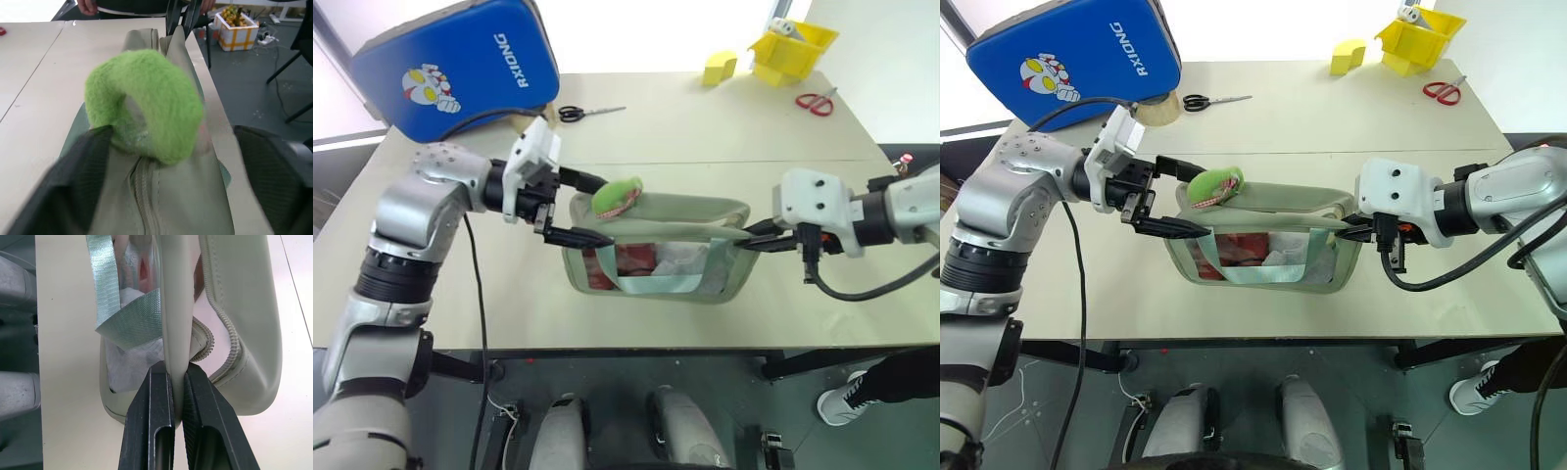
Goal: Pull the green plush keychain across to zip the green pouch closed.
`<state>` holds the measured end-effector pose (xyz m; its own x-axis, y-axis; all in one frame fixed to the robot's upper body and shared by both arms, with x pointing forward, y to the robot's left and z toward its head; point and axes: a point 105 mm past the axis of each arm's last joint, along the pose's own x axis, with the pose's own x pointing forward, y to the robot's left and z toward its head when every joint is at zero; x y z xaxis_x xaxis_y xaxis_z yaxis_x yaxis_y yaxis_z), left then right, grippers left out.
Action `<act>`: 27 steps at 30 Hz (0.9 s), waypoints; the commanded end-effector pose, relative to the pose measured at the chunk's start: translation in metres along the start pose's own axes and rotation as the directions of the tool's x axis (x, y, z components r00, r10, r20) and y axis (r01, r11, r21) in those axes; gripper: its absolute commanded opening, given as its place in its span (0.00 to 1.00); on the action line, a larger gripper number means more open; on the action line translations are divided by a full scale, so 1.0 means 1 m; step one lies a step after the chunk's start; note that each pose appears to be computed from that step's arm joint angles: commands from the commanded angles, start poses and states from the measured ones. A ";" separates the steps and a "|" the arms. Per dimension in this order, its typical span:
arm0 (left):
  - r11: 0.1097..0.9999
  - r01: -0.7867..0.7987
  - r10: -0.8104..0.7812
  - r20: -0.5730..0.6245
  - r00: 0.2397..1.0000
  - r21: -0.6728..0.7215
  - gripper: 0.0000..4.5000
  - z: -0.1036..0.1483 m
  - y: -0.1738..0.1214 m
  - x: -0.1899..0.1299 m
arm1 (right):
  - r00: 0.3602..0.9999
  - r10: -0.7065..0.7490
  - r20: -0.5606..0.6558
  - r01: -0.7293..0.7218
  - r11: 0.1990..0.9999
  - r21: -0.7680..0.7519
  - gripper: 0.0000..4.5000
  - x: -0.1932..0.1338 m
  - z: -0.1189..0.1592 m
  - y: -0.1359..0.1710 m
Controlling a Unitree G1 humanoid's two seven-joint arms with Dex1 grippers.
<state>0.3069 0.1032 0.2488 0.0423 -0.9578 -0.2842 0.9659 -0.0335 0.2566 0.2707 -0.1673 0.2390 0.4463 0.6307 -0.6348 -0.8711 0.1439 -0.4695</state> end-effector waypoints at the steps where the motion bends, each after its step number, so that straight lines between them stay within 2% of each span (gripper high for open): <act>1: 0.992 -0.057 0.058 -0.006 0.998 0.111 0.98 0.020 0.004 -0.021 | 1.000 -0.007 0.020 0.008 1.000 -0.022 0.00 0.001 0.006 0.001; 7: 0.990 -0.090 0.093 -0.017 0.996 0.110 0.98 0.026 0.001 -0.043 | 1.000 -0.006 0.025 0.007 1.000 -0.022 0.00 0.001 0.007 0.001; 11: 0.996 -0.065 0.068 -0.059 0.996 0.056 0.98 0.010 -0.016 -0.048 | 1.000 -0.007 0.024 0.008 1.000 -0.022 0.00 0.001 0.006 0.001; 16: 0.997 -0.066 0.070 -0.139 0.988 0.035 0.98 -0.019 -0.023 -0.037 | 1.000 -0.008 0.024 0.008 1.000 -0.022 0.00 0.001 0.007 0.000; 19: 0.997 -0.074 0.075 -0.145 0.987 0.011 0.79 -0.026 -0.022 -0.028 | 1.000 -0.008 0.023 0.009 1.000 -0.023 0.00 0.000 0.007 -0.001; 25: 0.996 -0.086 0.087 -0.149 0.985 0.013 0.09 -0.030 -0.022 -0.025 | 1.000 -0.011 0.018 0.011 1.000 -0.023 0.00 0.000 0.006 0.000; 26: 0.996 -0.085 0.086 -0.145 0.986 0.015 0.01 -0.030 -0.023 -0.025 | 1.000 -0.010 0.018 0.011 1.000 -0.022 0.00 -0.001 0.006 0.000; 27: 0.996 -0.086 0.087 -0.144 0.986 0.014 0.01 -0.030 -0.023 -0.025 | 1.000 -0.012 0.017 0.012 1.000 -0.023 0.00 -0.001 0.006 0.000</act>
<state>0.2947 0.1375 0.2174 0.1611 -0.9043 -0.3953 0.9630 0.0564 0.2635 0.2715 -0.1660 0.2374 0.4446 0.6360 -0.6307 -0.8720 0.1465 -0.4670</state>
